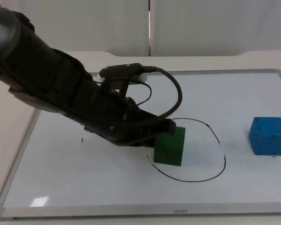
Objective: Push the two cubes into the marked area.
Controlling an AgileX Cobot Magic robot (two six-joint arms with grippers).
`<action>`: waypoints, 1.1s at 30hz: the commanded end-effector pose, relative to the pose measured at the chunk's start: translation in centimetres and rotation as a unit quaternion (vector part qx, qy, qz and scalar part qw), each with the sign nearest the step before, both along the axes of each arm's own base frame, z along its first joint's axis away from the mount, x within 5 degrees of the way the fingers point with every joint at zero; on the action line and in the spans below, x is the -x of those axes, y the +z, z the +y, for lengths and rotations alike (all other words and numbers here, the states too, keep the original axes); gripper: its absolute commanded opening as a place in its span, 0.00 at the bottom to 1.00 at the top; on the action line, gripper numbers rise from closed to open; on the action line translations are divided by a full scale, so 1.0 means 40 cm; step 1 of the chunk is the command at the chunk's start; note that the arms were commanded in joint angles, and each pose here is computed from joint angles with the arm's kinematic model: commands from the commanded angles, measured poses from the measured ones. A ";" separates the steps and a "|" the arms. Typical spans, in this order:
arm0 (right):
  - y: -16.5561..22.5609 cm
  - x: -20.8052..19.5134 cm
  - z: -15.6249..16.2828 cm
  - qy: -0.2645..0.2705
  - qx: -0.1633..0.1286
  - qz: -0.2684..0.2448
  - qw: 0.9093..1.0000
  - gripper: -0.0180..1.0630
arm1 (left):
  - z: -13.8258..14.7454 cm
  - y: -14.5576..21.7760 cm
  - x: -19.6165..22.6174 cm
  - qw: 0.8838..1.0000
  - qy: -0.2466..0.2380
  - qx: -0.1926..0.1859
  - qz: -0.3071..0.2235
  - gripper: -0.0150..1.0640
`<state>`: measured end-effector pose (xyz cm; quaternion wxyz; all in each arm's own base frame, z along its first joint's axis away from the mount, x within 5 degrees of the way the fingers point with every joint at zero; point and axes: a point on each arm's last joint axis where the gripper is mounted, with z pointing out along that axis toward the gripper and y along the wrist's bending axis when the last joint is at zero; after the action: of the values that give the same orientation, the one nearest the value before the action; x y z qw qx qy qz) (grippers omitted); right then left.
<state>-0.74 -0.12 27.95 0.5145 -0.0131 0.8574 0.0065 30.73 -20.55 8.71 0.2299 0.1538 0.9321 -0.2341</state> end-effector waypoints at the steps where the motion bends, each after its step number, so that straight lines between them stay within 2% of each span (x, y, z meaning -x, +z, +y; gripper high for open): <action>1: 0.002 0.000 0.000 -0.004 -0.001 -0.008 1.000 0.99 | -0.007 0.009 0.000 1.000 -0.001 0.007 -0.002 0.01; 7: 0.002 0.000 0.000 -0.004 -0.001 -0.008 1.000 0.99 | -0.006 0.010 0.000 1.000 -0.001 0.006 -0.003 0.01; 9: 0.002 0.000 0.000 -0.004 -0.001 -0.008 1.000 0.99 | 0.020 0.024 -0.018 0.999 0.024 -0.013 -0.020 0.01; 11: 0.002 0.000 0.000 -0.004 -0.001 -0.008 1.000 0.99 | 0.035 0.039 -0.027 0.999 0.036 -0.015 -0.029 0.01; 17: 0.002 0.000 0.000 -0.004 -0.001 -0.008 1.000 0.99 | 0.103 0.208 -0.053 0.992 0.053 0.010 -0.116 0.01; 18: 0.002 0.000 0.000 -0.004 -0.001 -0.008 1.000 0.99 | 0.103 0.208 -0.053 0.992 0.053 0.010 -0.116 0.01; 23: 0.002 0.000 0.000 -0.004 -0.001 -0.008 1.000 0.99 | 0.127 0.385 -0.017 0.976 0.040 0.034 -0.214 0.01; 26: 0.002 0.000 0.000 -0.004 -0.001 -0.008 1.000 0.99 | 0.134 0.428 -0.001 0.970 0.040 0.042 -0.235 0.01; 32: 0.002 0.000 0.000 -0.004 -0.001 -0.008 1.000 0.99 | 0.168 0.590 0.080 0.944 0.038 0.076 -0.318 0.01; 33: 0.002 0.000 0.000 -0.004 -0.001 -0.008 1.000 0.99 | 0.168 0.590 0.080 0.944 0.038 0.076 -0.318 0.01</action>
<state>-0.74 -0.12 27.95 0.5145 -0.0122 0.8574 0.0070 28.01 -14.02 31.51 0.5251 0.1609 0.8027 -0.2324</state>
